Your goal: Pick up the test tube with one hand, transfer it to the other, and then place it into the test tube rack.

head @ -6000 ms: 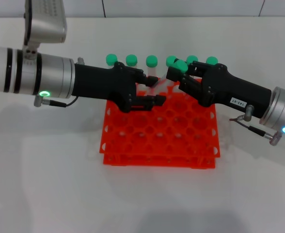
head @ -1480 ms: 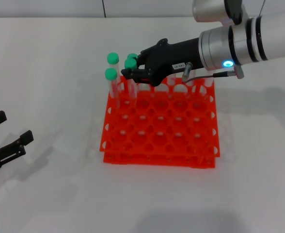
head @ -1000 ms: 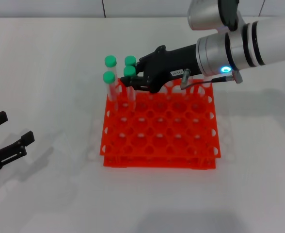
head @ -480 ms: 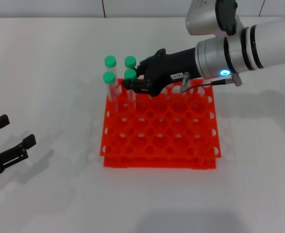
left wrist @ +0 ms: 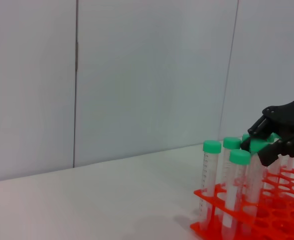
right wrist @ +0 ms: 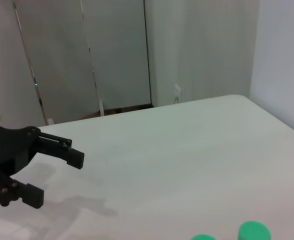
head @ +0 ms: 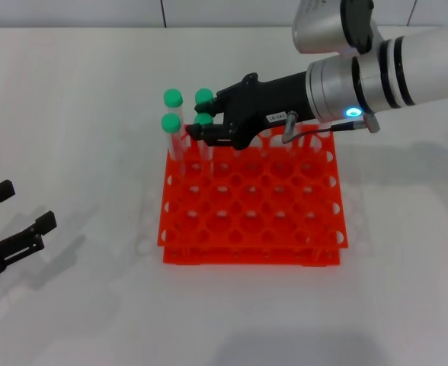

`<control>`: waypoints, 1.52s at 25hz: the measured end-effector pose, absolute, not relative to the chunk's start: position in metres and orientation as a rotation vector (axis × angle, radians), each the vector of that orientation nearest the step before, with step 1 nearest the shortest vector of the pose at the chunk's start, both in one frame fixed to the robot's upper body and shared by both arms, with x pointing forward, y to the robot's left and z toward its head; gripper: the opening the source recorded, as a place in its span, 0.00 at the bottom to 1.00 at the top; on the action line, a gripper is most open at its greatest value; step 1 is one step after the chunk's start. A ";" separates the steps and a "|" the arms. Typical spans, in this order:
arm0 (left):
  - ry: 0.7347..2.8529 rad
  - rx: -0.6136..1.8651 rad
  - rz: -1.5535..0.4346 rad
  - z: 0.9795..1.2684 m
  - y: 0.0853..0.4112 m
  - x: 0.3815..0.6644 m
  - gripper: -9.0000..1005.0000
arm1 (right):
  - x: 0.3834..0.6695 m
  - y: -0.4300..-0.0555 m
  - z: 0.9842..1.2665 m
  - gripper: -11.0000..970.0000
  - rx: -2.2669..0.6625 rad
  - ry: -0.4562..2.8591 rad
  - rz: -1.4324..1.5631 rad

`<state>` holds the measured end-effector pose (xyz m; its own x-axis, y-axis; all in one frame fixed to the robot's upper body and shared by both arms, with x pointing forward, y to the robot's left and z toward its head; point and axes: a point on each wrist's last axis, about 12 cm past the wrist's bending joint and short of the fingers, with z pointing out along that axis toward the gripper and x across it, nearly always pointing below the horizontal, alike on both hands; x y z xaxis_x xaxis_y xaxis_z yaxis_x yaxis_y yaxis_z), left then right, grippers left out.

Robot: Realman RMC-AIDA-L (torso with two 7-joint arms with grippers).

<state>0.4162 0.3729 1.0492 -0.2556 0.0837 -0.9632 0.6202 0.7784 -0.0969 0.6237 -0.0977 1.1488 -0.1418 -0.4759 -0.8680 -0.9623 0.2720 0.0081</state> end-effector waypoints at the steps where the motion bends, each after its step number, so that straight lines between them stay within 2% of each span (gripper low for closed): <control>1: 1.778 0.548 -0.560 1.049 0.373 0.416 0.88 | 0.623 -0.098 1.149 0.38 -1.315 1.749 0.775; 6: 1.776 0.550 -0.561 1.050 0.373 0.417 0.88 | 0.623 -0.099 1.150 0.38 -1.311 1.750 0.777; 11: 1.772 0.548 -0.558 1.051 0.374 0.416 0.88 | 0.620 -0.102 1.154 0.56 -1.323 1.739 0.823; 13: 1.767 0.545 -0.554 1.053 0.376 0.416 0.88 | 0.618 -0.109 1.158 0.56 -1.316 1.725 0.859; 19: 1.753 0.557 -0.556 1.055 0.376 0.419 0.88 | 0.605 -0.153 1.164 0.57 -1.252 1.677 0.851; 27: 1.735 0.581 -0.564 1.060 0.375 0.428 0.88 | 0.583 -0.216 1.149 0.68 -1.120 1.656 0.803; 30: 1.729 0.596 -0.563 1.063 0.376 0.431 0.88 | 0.574 -0.232 1.141 0.72 -1.096 1.643 0.798; 36: 1.733 0.671 -0.597 1.065 0.373 0.440 0.88 | 0.554 -0.252 1.124 0.90 -1.045 1.600 0.799; 38: 1.733 0.703 -0.618 1.067 0.371 0.443 0.88 | 0.549 -0.259 1.118 0.90 -1.033 1.595 0.812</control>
<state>0.4433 0.3710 1.0668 -0.2111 0.1472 -0.9663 0.7252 0.6865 -0.0539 0.5490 -0.2595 1.1181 -0.1065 -0.2238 -0.9688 -0.9150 0.4033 0.0074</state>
